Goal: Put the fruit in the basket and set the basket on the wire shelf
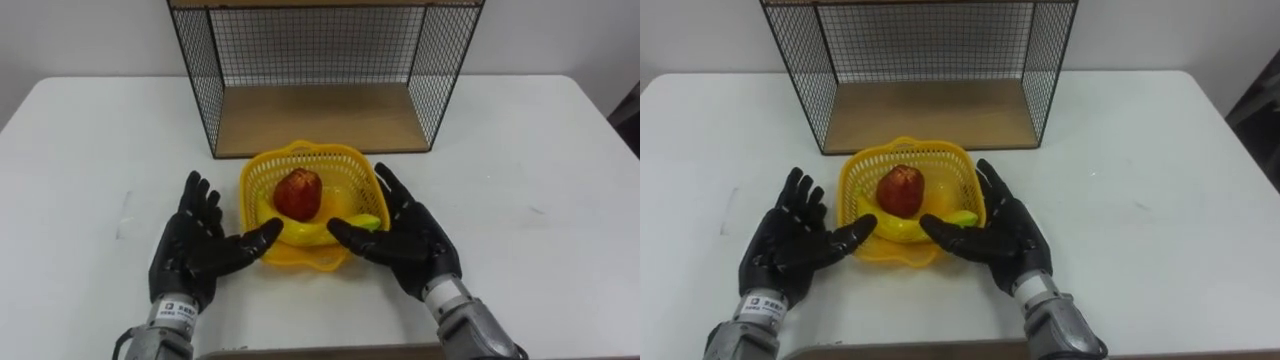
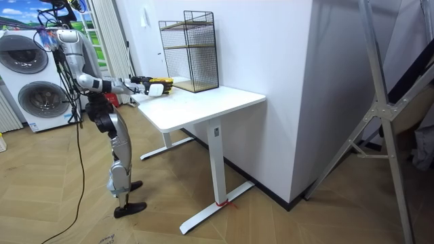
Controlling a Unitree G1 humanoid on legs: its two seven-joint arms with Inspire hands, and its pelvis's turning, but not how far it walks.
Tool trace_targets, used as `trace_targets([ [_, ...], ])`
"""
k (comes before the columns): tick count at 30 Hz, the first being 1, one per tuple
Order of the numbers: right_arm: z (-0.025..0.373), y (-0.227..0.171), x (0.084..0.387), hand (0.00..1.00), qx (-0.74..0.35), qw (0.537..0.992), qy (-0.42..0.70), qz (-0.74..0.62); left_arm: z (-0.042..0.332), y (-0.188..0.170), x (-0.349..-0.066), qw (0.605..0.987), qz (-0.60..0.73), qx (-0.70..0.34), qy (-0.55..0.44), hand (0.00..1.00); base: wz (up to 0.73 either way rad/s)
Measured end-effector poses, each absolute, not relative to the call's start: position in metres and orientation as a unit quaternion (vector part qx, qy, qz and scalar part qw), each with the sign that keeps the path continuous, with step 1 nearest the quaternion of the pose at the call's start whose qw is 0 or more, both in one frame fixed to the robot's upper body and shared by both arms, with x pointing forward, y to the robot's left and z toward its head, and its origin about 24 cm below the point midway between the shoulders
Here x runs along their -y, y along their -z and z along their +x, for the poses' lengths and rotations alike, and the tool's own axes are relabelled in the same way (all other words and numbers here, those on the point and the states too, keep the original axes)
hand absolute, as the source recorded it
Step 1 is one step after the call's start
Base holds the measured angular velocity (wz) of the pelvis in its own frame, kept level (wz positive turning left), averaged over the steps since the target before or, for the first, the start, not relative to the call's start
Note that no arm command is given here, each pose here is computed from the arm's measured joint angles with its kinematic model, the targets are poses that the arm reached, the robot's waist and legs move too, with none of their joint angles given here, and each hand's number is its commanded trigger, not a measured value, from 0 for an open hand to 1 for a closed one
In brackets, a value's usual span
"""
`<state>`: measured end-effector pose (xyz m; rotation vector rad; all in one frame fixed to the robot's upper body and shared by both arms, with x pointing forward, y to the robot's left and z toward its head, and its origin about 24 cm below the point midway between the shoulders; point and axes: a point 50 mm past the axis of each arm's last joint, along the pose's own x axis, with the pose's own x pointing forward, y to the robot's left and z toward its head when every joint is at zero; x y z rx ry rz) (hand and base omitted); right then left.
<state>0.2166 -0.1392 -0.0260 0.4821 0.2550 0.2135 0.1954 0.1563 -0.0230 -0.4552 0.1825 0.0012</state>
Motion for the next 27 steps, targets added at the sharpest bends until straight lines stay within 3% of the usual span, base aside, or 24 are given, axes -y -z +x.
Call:
trace_targets([
  [9,0.218,0.025,0.137,0.0,-0.124,0.958,-0.107,0.235,0.203,0.019,-0.13,0.964,-0.232,-0.101,0.085,0.0,0.0],
  [27,0.22,0.025,0.136,0.0,-0.122,0.958,-0.094,0.241,0.206,0.017,-0.129,0.963,-0.232,-0.096,0.094,0.0,0.0],
])
